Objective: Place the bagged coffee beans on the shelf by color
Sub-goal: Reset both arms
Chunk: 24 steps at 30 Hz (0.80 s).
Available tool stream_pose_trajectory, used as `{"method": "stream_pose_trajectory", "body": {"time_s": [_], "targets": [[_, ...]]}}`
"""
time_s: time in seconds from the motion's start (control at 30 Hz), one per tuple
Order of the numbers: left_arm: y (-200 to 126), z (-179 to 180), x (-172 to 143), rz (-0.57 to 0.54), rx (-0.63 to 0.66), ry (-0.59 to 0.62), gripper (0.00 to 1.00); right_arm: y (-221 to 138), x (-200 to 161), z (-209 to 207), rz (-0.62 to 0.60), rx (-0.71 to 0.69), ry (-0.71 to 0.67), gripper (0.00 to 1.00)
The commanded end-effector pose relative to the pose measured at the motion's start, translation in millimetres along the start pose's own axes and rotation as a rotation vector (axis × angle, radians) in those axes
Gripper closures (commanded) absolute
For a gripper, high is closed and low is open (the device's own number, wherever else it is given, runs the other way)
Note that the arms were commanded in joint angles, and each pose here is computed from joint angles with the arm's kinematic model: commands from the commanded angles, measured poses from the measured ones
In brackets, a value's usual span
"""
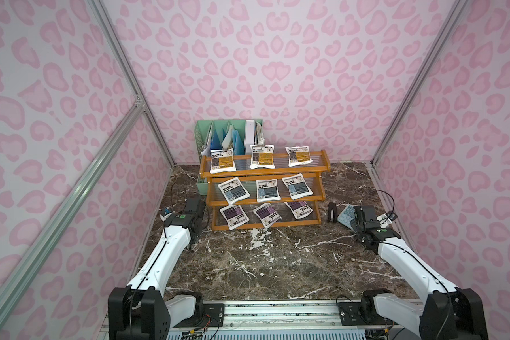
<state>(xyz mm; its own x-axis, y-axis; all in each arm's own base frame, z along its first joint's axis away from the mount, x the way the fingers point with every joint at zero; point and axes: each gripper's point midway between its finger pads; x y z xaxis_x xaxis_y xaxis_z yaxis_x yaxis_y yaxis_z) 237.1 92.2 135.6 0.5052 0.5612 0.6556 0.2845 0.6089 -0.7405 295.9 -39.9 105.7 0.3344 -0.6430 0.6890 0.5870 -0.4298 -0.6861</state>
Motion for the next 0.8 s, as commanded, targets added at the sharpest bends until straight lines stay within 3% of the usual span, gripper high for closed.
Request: {"method": "stream_pose_trajectory", "body": {"time_s": [0.0, 0.1, 0.2, 0.33, 0.4, 0.47, 0.57, 0.63, 0.67, 0.77], "targets": [[4, -10, 35, -0.222, -0.055, -0.130, 0.02, 4, 39, 14, -0.229, 0.015, -0.160, 0.18], [10, -17, 47, -0.346, -0.079, -0.163, 0.02, 16, 45, 22, -0.309, 0.047, -0.241, 0.12], [17, -34, 58, -0.404, -0.075, -0.063, 0.02, 23, 54, 39, -0.387, 0.063, -0.355, 0.10], [43, -65, 56, -0.328, -0.044, 0.077, 0.02, 33, 60, 64, -0.497, 0.140, -0.425, 0.11], [59, -85, 48, -0.287, -0.070, 0.107, 0.02, 42, 52, 71, -0.538, 0.105, -0.531, 0.11], [71, -103, 39, -0.261, -0.119, 0.133, 0.02, 38, 54, 75, -0.615, 0.131, -0.541, 0.09], [74, -117, 47, -0.273, -0.133, 0.168, 0.02, 41, 51, 73, -0.589, 0.175, -0.536, 0.09], [71, -120, 53, -0.329, -0.155, 0.176, 0.02, 32, 51, 67, -0.603, 0.276, -0.500, 0.06], [68, -123, 58, -0.375, -0.197, 0.169, 0.02, 29, 49, 64, -0.597, 0.347, -0.493, 0.01], [67, -136, 51, -0.410, -0.313, 0.201, 0.01, 22, 35, 64, -0.575, 0.494, -0.520, 0.00]]}}
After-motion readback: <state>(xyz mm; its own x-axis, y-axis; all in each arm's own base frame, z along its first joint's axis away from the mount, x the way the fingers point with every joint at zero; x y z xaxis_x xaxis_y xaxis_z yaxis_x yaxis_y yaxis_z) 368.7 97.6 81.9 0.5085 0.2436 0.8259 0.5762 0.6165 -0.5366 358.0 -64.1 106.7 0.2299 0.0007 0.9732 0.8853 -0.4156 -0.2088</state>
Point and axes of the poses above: each gripper's point midway between its finger pads, its own y axis out along the fingers, its own z axis along the line the jaws close on, x = y × z, and after that the axes turned 1 degree about -y, right-handed
